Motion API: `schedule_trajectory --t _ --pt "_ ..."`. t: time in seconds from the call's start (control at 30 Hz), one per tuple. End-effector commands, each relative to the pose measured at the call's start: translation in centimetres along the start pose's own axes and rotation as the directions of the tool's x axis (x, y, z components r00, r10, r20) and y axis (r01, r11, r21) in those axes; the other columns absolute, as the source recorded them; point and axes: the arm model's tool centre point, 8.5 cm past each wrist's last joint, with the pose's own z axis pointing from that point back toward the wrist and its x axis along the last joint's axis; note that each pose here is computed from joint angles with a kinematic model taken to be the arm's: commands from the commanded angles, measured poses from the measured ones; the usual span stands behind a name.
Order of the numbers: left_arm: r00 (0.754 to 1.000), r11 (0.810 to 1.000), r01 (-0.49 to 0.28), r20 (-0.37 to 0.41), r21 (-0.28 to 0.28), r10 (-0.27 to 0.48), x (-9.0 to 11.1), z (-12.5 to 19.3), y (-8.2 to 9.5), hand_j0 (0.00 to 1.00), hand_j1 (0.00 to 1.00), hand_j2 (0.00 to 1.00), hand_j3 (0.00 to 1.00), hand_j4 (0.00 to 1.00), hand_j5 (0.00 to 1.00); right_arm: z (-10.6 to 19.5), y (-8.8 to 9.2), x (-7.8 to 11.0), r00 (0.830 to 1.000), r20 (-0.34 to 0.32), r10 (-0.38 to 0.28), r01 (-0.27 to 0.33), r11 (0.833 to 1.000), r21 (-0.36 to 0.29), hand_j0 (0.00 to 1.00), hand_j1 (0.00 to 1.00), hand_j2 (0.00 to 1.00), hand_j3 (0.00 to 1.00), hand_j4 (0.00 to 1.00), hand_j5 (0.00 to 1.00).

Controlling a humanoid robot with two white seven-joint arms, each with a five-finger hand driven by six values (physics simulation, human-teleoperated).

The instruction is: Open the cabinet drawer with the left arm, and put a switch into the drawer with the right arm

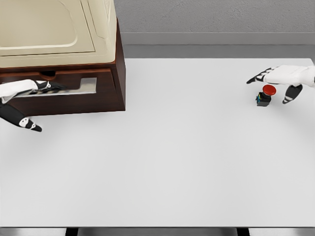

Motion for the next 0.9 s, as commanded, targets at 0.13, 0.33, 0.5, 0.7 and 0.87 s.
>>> schedule_trajectory --t 0.13,0.33,0.5,0.7,0.87 --pt "1.000 0.999 0.011 0.009 -0.048 -0.011 -0.1 0.0 -0.8 1.00 1.00 1.00 1.00 1.00 1.00 0.0 0.1 -0.5 1.000 -0.015 -0.010 0.011 1.000 0.008 1.00 1.00 1.00 1.00 1.00 1.00" --pt "0.999 0.997 0.017 0.032 -0.076 -0.015 -0.2 1.0 -1.1 1.00 1.00 1.00 1.00 1.00 1.00 0.0 0.3 -0.6 1.000 -0.018 -0.014 0.015 1.000 0.012 1.00 1.00 1.00 1.00 1.00 1.00" --pt "0.999 0.996 0.021 0.042 -0.089 -0.018 0.1 0.9 -1.5 1.00 1.00 1.00 1.00 1.00 1.00 -0.2 0.2 -0.5 1.000 -0.014 -0.014 0.014 1.000 0.010 1.00 1.00 1.00 1.00 1.00 1.00" --pt "0.997 0.994 0.037 0.065 -0.107 -0.030 0.0 1.6 -1.9 1.00 1.00 1.00 1.00 1.00 1.00 -0.4 0.1 -0.3 1.000 -0.009 -0.013 0.013 1.000 0.007 1.00 1.00 1.00 1.00 1.00 1.00" --pt "0.991 0.988 0.075 0.121 -0.132 -0.059 0.2 2.7 -2.5 1.00 1.00 1.00 1.00 1.00 1.00 -0.7 0.3 -0.1 1.000 -0.004 -0.009 0.009 1.000 0.020 1.00 1.00 1.00 1.00 1.00 1.00"
